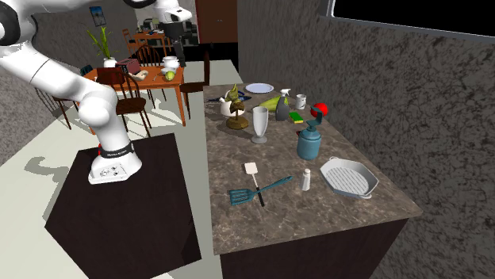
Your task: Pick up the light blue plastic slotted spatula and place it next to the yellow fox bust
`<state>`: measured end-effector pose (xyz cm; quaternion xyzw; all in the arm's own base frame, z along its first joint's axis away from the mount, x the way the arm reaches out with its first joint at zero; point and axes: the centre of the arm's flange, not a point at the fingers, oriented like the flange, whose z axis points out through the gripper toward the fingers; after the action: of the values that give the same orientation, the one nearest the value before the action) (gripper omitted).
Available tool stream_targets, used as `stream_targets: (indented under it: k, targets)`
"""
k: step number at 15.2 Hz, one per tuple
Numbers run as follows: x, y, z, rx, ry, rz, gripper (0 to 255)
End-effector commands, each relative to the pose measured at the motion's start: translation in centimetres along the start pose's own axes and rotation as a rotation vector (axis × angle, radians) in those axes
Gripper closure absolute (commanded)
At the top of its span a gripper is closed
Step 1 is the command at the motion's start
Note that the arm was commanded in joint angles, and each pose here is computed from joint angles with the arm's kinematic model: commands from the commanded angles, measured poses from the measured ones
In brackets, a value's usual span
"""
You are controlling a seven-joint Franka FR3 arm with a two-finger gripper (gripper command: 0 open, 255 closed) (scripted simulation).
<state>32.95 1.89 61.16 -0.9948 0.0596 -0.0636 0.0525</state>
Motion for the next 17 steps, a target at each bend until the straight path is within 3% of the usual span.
stream_targets:
  k: [1, 17]
  targets:
    - [0.0, 0.0, 0.0, 0.000, 0.000, 0.000, 0]
    - [5.9, 10.8, 16.4, -0.056, 0.039, 0.022, 0]
